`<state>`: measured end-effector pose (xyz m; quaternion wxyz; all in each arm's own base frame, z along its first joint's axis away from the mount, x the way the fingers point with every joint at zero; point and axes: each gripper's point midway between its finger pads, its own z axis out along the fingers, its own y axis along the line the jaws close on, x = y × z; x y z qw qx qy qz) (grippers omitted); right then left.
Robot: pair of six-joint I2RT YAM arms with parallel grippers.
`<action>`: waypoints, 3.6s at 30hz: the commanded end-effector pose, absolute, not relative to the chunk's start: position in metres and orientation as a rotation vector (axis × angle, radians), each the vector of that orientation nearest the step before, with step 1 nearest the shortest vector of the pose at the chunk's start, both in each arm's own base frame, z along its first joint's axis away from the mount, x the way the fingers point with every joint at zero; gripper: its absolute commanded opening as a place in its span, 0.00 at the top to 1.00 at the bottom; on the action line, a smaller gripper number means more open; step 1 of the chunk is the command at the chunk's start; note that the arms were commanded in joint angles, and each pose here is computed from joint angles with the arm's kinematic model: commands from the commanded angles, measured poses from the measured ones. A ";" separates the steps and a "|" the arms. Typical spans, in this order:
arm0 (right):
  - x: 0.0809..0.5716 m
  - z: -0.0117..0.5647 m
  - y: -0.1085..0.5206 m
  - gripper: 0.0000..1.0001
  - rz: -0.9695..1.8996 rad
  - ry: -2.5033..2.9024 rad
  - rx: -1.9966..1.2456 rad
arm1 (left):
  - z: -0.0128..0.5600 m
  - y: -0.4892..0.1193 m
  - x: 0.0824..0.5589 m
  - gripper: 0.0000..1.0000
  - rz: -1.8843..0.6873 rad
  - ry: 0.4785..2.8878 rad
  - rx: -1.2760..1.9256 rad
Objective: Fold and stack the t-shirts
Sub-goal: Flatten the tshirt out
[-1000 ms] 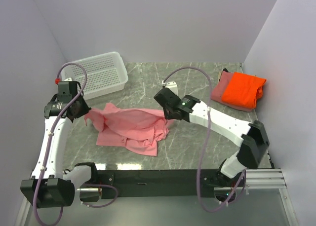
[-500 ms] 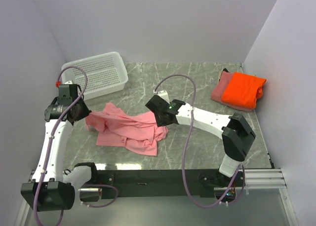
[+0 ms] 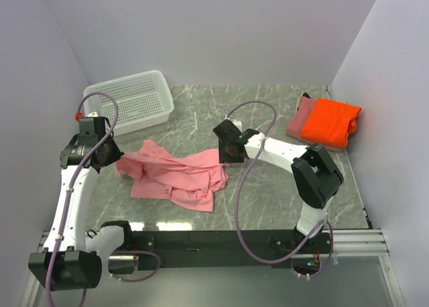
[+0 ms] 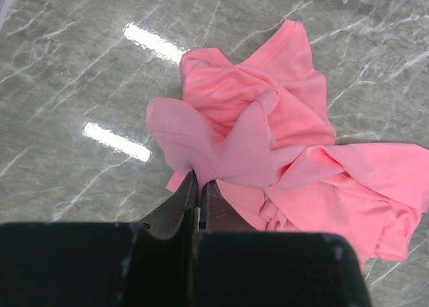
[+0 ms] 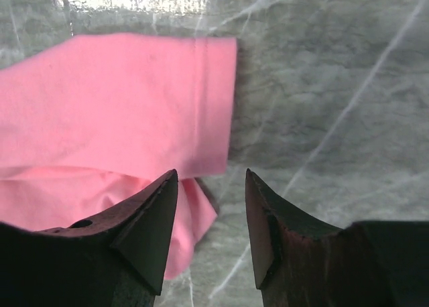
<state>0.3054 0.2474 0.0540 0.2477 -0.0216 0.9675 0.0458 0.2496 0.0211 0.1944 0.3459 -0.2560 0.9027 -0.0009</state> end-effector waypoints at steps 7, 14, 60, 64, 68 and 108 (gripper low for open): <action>0.316 0.025 0.264 0.50 0.177 2.687 -0.001 | 0.196 0.027 0.243 1.00 0.031 2.315 -0.682; 0.310 0.005 0.249 0.53 0.147 2.732 0.063 | 0.197 0.027 0.248 0.99 0.031 2.322 -0.671; 0.363 0.394 0.110 1.00 0.094 2.042 0.139 | 0.418 -0.006 0.352 0.99 -0.284 1.842 -0.438; 0.348 0.441 0.109 1.00 0.160 1.950 0.106 | 0.448 -0.030 0.344 0.99 -0.394 1.786 -0.369; 0.309 0.467 0.101 1.00 0.230 1.881 0.053 | 0.474 -0.050 0.311 1.00 -0.446 1.740 -0.306; 0.283 0.460 0.067 1.00 0.136 1.769 0.036 | 0.464 -0.119 0.327 0.99 -0.571 1.774 0.082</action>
